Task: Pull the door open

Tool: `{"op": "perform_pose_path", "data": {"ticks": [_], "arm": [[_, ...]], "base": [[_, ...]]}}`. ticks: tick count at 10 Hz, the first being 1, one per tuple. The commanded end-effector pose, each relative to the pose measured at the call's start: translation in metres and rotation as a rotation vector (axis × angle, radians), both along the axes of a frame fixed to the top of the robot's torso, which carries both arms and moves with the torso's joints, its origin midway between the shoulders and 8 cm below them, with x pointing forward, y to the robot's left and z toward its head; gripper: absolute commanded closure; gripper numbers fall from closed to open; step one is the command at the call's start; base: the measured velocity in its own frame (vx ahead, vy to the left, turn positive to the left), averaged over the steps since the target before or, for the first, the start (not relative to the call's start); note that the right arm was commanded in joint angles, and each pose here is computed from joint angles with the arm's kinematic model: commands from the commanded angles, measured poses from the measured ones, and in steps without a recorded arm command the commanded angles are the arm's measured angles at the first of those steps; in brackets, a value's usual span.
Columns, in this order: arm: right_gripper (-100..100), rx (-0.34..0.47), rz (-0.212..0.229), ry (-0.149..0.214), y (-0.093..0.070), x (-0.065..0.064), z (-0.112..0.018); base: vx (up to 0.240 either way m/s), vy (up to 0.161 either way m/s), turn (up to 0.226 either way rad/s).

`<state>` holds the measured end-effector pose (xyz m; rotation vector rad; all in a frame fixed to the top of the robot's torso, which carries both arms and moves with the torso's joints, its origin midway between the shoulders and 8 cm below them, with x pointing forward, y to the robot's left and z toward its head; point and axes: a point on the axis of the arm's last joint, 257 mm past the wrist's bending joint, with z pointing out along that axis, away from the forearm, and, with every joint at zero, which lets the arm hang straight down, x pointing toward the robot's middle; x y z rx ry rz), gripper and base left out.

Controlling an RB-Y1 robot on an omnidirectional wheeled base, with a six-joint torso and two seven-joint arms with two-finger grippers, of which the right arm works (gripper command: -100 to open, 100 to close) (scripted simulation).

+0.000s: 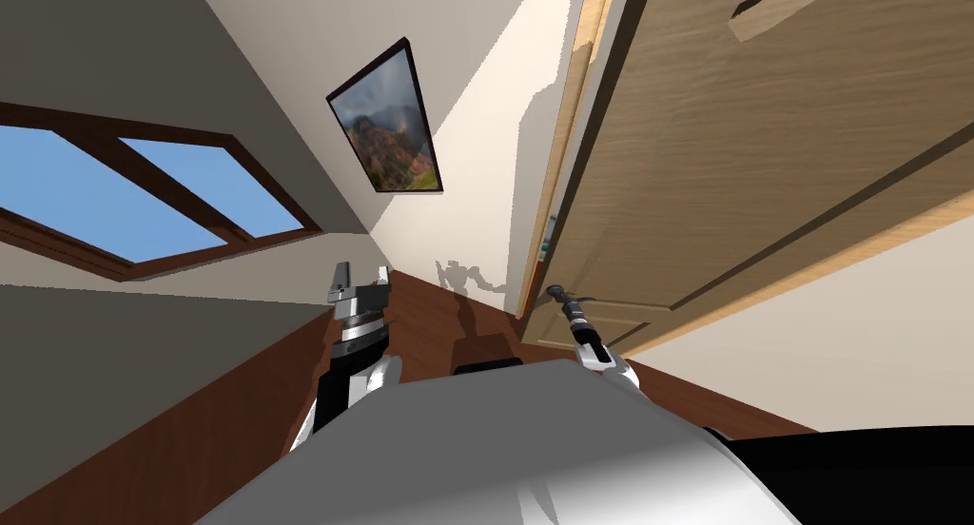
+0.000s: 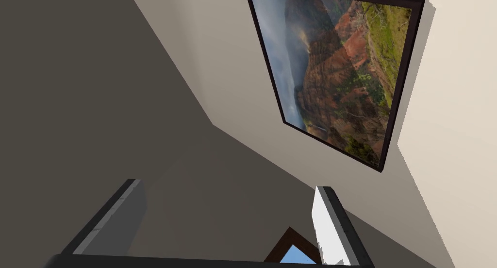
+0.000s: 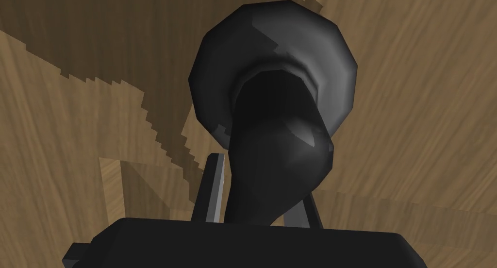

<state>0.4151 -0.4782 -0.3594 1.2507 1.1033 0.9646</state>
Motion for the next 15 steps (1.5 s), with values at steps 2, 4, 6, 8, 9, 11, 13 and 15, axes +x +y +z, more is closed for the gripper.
{"op": "perform_pose_path", "data": {"ticks": [2, 4, 6, 8, 9, 11, 13, 15], "arm": [[100, -0.004, 0.032, -0.007, 0.004, -0.004, 0.002], [100, -0.006, 0.059, -0.009, 0.007, -0.009, 0.003], [100, -0.006, 0.090, -0.010, 0.011, -0.015, 0.004], [100, -0.005, 0.093, -0.006, 0.011, -0.016, 0.003], [100, -0.003, 0.120, -0.005, 0.013, -0.027, 0.001], [100, -0.005, 0.144, -0.007, 0.013, -0.035, 0.002], [100, -0.006, 0.171, -0.009, 0.014, -0.045, 0.003], [100, -0.006, 0.195, -0.010, 0.015, -0.053, 0.004]], "base": [[-0.192, -0.031, 0.101], [-0.214, -0.050, 0.115], [-0.235, -0.042, 0.119], [-0.166, -0.047, 0.053], [-0.194, -0.055, 0.151], [-0.253, -0.043, 0.167], [-0.206, -0.073, 0.126], [-0.205, -0.058, 0.106]]}}
